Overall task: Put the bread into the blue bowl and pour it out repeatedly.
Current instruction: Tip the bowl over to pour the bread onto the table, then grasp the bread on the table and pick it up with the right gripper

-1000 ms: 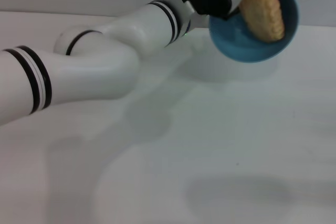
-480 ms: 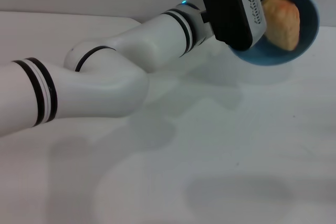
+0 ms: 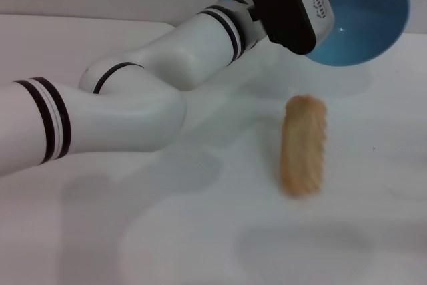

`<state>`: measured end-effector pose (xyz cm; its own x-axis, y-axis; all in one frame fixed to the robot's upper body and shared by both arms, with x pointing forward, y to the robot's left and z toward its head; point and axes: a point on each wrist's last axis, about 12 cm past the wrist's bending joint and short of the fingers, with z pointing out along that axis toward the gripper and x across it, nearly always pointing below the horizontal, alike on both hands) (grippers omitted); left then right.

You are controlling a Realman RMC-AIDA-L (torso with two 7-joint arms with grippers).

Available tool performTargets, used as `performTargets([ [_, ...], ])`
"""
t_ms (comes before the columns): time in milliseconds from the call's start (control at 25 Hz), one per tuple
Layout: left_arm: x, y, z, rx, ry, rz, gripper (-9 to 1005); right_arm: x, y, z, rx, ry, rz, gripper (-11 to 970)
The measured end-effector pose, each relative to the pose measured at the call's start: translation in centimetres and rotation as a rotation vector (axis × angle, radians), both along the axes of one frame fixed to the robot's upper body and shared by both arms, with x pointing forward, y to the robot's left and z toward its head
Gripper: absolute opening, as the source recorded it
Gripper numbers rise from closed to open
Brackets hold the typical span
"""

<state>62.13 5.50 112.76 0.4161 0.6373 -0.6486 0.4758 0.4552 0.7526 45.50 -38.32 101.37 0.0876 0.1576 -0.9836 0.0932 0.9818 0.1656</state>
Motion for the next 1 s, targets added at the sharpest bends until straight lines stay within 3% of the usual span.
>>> performTargets([
  [200, 0.5, 0.6, 0.0, -0.085, 0.073, 0.068, 0, 0.1, -0.5, -0.1, 0.046, -0.009, -0.063, 579],
  [440, 2.3, 2.4, -0.3, -0.174, 0.314, 0.191, 0, 1.2, 0.0, -0.4, 0.053, 0.055, 0.003, 572],
  [600, 3.9, 4.4, -0.9, -0.207, 0.504, 0.274, -1, 2.6, 0.2, 0.3, 0.060, 0.074, 0.098, 568],
  [840, 4.3, 6.6, -1.9, -0.283, 0.715, 0.344, -1, 5.8, 0.3, 2.4, 0.006, 0.174, 0.291, 561],
  [1000, 4.3, 7.6, -2.4, -0.295, 0.748, 0.375, 0, 7.9, 0.6, 4.6, -0.040, 0.286, 0.412, 557],
])
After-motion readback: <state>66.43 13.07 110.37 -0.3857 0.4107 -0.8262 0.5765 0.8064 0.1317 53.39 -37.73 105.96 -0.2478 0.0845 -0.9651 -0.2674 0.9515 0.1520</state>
